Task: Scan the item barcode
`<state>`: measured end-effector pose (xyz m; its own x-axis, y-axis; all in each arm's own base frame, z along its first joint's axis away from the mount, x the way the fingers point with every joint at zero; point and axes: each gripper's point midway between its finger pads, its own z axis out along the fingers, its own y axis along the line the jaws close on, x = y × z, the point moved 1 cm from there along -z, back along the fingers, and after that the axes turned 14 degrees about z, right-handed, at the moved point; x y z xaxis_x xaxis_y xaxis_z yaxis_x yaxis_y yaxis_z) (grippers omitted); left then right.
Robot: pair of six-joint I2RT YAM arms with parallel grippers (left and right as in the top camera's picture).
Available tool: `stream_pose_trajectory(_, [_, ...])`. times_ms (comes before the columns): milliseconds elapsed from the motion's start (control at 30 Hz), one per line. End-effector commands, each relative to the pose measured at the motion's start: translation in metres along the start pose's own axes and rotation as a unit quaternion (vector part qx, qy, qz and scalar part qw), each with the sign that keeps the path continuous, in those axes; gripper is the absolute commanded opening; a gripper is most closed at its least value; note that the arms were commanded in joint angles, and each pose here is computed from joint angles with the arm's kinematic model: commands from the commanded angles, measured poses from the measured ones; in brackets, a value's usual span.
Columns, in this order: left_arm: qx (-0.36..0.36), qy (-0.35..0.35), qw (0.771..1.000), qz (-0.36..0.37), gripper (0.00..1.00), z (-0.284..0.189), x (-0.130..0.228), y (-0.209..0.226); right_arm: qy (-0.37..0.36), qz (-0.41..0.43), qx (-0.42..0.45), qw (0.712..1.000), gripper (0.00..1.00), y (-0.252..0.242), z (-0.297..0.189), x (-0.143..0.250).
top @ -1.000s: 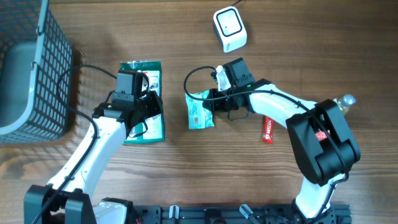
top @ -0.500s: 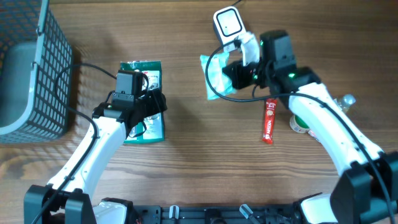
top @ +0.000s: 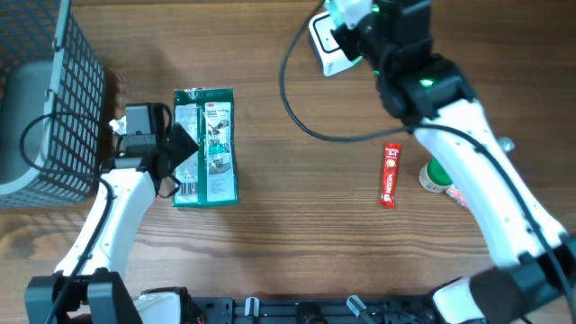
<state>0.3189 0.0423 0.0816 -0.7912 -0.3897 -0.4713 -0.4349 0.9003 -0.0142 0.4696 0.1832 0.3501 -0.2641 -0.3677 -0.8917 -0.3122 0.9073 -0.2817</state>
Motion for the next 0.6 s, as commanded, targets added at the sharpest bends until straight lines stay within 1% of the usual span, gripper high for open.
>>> stream_pose_trajectory(0, [-0.01,-0.005,1.0,-0.022,1.0,-0.001,-0.002,0.006,0.046,-0.091,0.088,0.991,0.04,0.006,0.055,0.033])
stream_pose_trajectory(100, [-0.009,-0.007,1.0,-0.026,1.0,-0.001,-0.003,0.006,0.057,-0.133,0.118,0.982,0.04,0.019,0.092,0.054])
stream_pose_trajectory(133, [-0.009,-0.007,1.0,-0.026,1.0,-0.001,-0.003,0.006,0.063,-0.135,0.129,0.98,0.04,0.023,0.101,0.063])
stream_pose_trajectory(167, [-0.009,-0.007,1.0,-0.026,1.0,-0.001,-0.003,0.006,0.071,-0.115,0.145,0.98,0.04,0.024,0.105,0.071])
stream_pose_trajectory(200, [-0.009,-0.007,1.0,-0.026,1.0,-0.001,-0.003,0.006,0.076,-0.07,0.158,0.982,0.04,0.023,0.105,0.077])
stream_pose_trajectory(300, [-0.009,-0.006,1.0,-0.026,1.0,-0.001,-0.003,0.006,0.099,0.056,0.139,0.984,0.04,0.024,0.092,0.089])
stream_pose_trajectory(333, [-0.009,-0.007,1.0,-0.026,1.0,-0.001,-0.003,0.006,0.126,0.102,0.102,0.981,0.09,0.026,0.085,0.1])
stream_pose_trajectory(367, [-0.009,-0.006,1.0,-0.026,1.0,-0.001,-0.003,0.006,0.157,0.128,0.06,0.977,0.17,0.028,0.079,0.111])
stream_pose_trajectory(400, [-0.009,-0.007,1.0,-0.026,1.0,-0.001,-0.003,0.006,0.192,0.148,0.019,0.97,0.36,0.028,0.073,0.126])
stream_pose_trajectory(433, [-0.009,-0.007,1.0,-0.026,1.0,-0.001,-0.003,0.006,0.226,0.164,-0.015,0.96,0.61,0.022,0.066,0.141])
stream_pose_trajectory(467, [-0.009,-0.006,1.0,-0.026,1.0,-0.001,-0.003,0.006,0.264,0.185,-0.037,0.946,0.67,0.012,0.06,0.161])
stream_pose_trajectory(500, [-0.009,-0.007,1.0,-0.026,1.0,-0.001,-0.003,0.006,0.291,0.199,-0.046,0.935,0.7,0.001,0.055,0.177])
stream_pose_trajectory(567, [-0.009,-0.007,1.0,-0.026,1.0,-0.001,-0.003,0.006,0.344,0.24,-0.027,0.907,0.73,-0.037,0.045,0.219])
